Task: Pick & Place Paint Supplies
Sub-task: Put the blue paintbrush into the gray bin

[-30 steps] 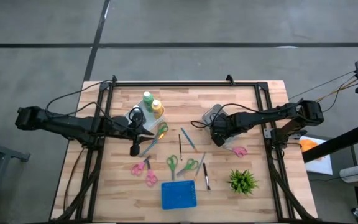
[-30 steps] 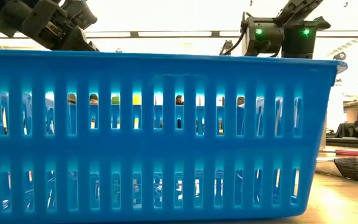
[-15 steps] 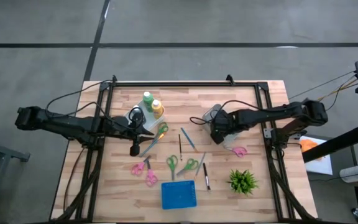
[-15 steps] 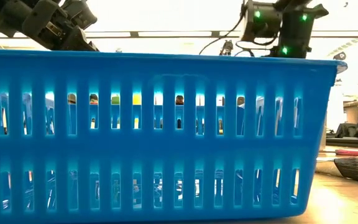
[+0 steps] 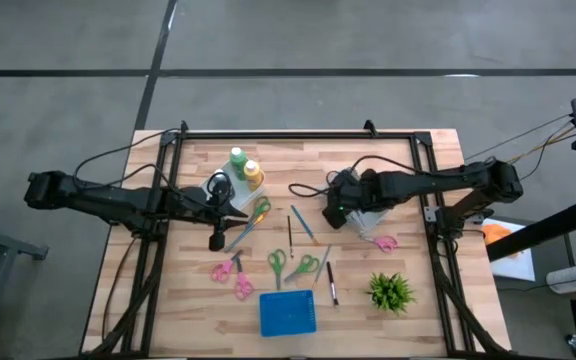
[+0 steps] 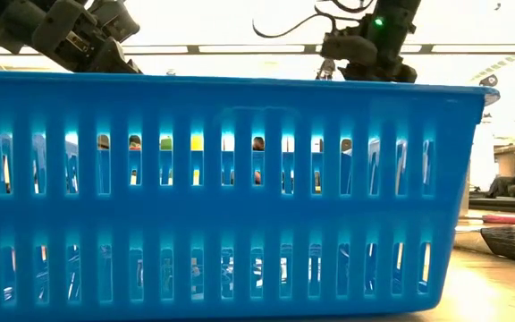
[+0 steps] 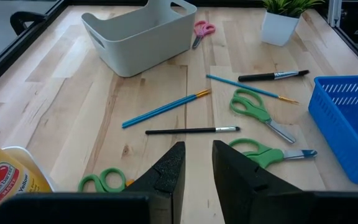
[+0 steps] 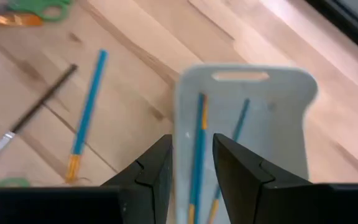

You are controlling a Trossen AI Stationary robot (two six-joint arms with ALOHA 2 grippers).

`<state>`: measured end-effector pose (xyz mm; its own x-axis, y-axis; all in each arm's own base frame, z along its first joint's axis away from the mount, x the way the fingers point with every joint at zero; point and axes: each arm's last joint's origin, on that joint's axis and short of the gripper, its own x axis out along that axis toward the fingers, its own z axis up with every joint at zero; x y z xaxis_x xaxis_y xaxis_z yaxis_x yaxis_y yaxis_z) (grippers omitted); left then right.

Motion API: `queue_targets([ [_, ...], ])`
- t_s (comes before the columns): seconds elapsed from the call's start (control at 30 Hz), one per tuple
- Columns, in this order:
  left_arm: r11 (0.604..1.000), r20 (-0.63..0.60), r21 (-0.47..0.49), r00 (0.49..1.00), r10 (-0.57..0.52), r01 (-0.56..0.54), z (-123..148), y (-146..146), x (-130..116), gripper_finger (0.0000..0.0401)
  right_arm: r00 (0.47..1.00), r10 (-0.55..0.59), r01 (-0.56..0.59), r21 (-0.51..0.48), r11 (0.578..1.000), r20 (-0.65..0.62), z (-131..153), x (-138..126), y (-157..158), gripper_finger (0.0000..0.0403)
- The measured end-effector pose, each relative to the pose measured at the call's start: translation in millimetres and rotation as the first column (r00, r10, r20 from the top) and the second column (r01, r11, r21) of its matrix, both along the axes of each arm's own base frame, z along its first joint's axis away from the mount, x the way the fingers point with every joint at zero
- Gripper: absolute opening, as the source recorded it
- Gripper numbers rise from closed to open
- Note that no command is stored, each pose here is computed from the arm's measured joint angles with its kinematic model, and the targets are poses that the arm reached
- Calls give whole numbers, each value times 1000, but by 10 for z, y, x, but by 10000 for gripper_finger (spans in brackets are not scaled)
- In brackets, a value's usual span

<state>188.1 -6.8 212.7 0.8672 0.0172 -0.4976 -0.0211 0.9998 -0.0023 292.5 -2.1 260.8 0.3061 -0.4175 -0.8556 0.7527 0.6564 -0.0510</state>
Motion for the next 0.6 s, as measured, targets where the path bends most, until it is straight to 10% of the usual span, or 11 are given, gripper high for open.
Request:
queue_targets([
  [0.6, 1000, 0, 0, 1000, 0, 0, 0, 0, 0, 82, 991, 56, -51, 47, 998, -117, -561, 792, 227, 111],
])
